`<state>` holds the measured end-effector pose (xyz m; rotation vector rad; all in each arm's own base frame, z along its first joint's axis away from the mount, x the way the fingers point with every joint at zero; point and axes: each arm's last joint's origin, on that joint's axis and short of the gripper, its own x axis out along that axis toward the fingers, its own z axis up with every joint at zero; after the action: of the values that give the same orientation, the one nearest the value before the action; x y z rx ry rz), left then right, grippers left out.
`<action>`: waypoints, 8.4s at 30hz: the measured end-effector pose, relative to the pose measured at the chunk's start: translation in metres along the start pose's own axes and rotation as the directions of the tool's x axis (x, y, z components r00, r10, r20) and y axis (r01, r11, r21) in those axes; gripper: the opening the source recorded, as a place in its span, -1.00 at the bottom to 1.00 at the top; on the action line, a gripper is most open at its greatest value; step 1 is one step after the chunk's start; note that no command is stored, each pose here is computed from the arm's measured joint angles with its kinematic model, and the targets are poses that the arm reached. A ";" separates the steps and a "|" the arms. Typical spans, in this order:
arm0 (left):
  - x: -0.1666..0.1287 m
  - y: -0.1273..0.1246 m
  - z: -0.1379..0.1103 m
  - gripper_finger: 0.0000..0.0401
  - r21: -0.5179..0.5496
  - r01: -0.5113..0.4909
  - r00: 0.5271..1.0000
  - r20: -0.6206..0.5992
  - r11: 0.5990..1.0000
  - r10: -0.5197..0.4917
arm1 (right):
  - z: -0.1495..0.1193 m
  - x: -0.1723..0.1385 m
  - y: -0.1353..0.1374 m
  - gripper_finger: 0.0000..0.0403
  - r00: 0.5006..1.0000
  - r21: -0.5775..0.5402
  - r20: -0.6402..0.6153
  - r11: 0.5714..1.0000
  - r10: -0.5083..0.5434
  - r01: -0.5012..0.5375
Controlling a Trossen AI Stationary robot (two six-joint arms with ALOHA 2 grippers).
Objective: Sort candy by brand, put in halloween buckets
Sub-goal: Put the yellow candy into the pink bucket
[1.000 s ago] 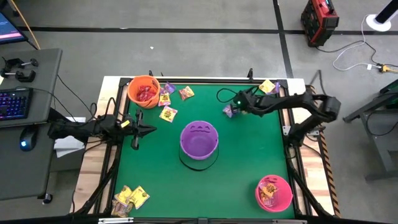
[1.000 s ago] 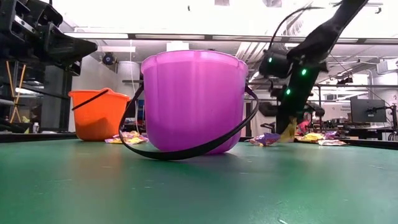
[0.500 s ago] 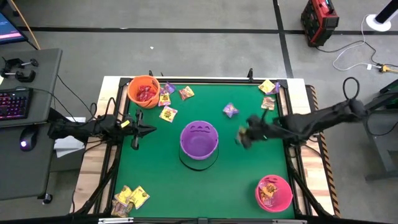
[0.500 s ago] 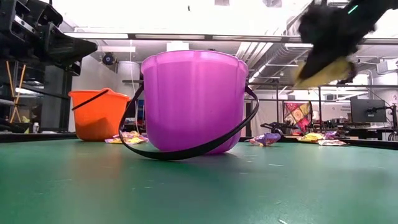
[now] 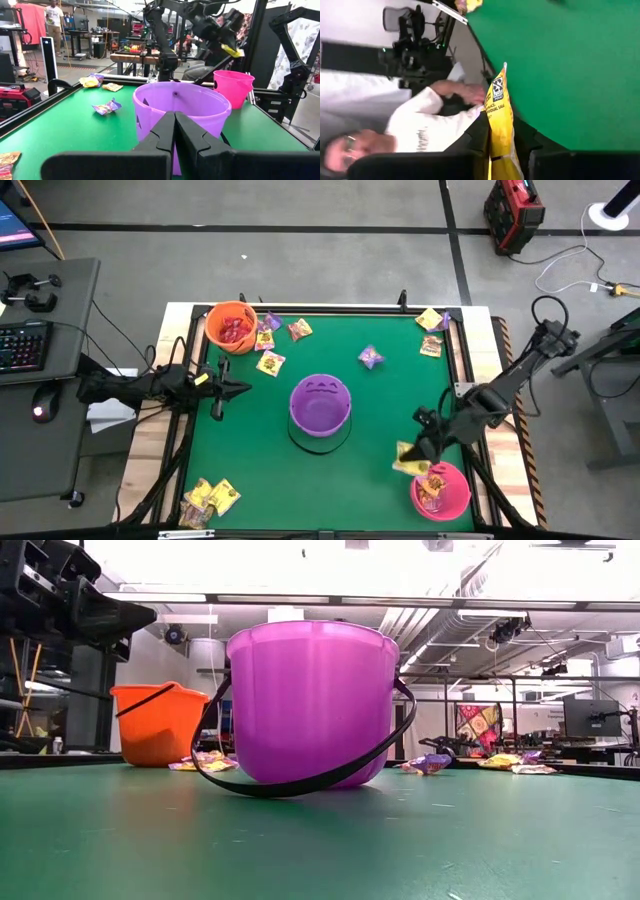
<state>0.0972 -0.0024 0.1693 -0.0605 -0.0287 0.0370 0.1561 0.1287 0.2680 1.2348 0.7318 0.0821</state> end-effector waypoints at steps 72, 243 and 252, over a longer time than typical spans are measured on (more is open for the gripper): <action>0.000 0.000 0.000 -1.00 0.000 0.000 1.000 0.000 1.000 0.000 | 0.170 -0.011 -0.116 -0.38 -0.180 0.751 0.405 0.214 -0.896 0.624; 0.016 -0.002 0.066 -0.73 -0.089 -0.098 0.994 0.038 0.991 0.101 | 0.098 -0.022 -0.048 -1.00 0.080 0.065 0.953 0.452 -0.294 0.890; 0.069 -0.047 0.063 -0.06 -0.341 0.118 0.769 -0.563 0.933 -0.303 | 0.105 -0.023 -0.054 -1.00 0.083 0.074 0.942 0.441 -0.325 0.894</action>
<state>0.1660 -0.0424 0.2374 -0.3614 0.6161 -0.2205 0.1780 0.0122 0.2454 0.0898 0.1868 -1.0605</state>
